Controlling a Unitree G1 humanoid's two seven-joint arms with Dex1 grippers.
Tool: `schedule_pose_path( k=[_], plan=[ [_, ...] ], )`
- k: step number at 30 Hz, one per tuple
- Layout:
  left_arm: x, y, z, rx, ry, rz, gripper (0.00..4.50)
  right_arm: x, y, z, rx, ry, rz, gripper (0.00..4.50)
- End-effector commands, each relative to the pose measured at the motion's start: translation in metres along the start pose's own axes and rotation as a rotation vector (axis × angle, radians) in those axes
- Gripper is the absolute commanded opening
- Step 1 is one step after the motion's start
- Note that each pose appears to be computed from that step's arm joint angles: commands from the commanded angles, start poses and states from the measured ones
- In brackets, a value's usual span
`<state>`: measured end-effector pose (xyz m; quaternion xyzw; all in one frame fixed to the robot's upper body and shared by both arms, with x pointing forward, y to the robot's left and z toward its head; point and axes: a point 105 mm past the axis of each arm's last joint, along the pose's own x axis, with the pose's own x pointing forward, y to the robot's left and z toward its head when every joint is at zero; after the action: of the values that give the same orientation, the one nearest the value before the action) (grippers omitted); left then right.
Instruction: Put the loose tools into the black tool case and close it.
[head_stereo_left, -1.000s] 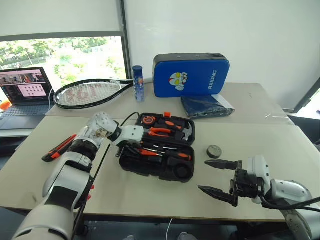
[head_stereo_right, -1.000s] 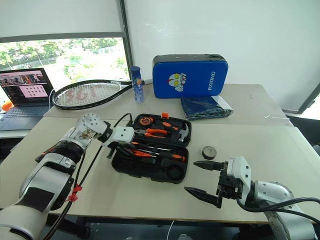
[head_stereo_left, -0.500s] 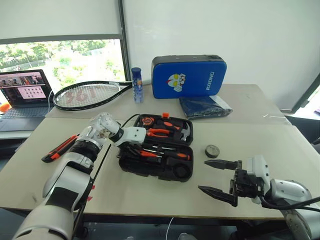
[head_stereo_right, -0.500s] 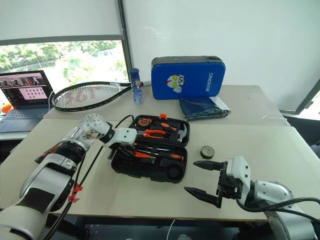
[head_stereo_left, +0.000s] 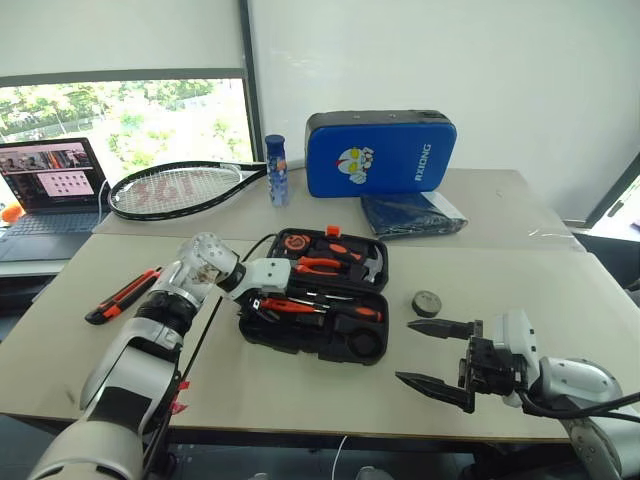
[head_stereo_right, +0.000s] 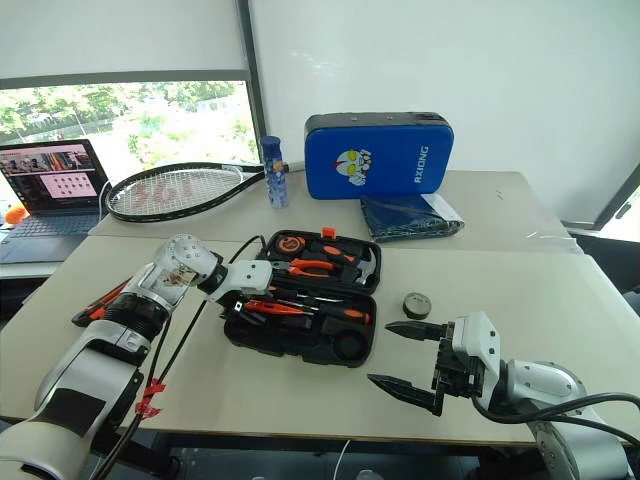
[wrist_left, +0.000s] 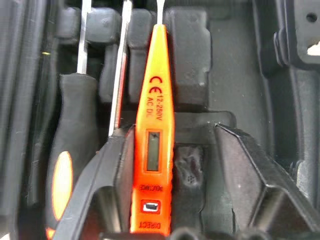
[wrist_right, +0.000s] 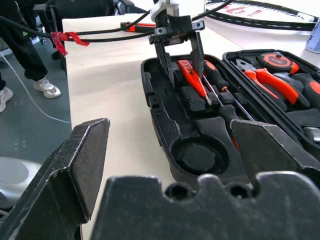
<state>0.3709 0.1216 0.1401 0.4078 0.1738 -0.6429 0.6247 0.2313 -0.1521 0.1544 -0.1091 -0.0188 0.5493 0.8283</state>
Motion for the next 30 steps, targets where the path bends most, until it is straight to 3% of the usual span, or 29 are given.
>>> schedule_pose_path(
  k=[1,7,10,15,30],
  plan=[
    [-0.016,0.007,0.019,0.064,-0.074,0.047,2.65,0.0,0.001,0.004,-0.025,-0.014,0.006,4.5],
    [-0.03,0.01,0.015,0.049,-0.101,0.105,2.65,0.001,0.002,0.003,-0.018,-0.015,0.012,4.5],
    [-0.028,0.012,0.012,0.024,-0.125,0.135,1.97,0.002,0.001,0.003,-0.017,-0.016,0.014,4.5],
    [-0.021,0.01,0.004,-0.012,-0.136,0.139,0.12,0.002,0.0,0.004,-0.022,-0.017,0.012,4.5],
    [0.0,0.0,-0.018,-0.069,-0.049,0.086,0.05,0.003,-0.002,0.006,-0.033,-0.02,0.006,4.5]
  ],
)
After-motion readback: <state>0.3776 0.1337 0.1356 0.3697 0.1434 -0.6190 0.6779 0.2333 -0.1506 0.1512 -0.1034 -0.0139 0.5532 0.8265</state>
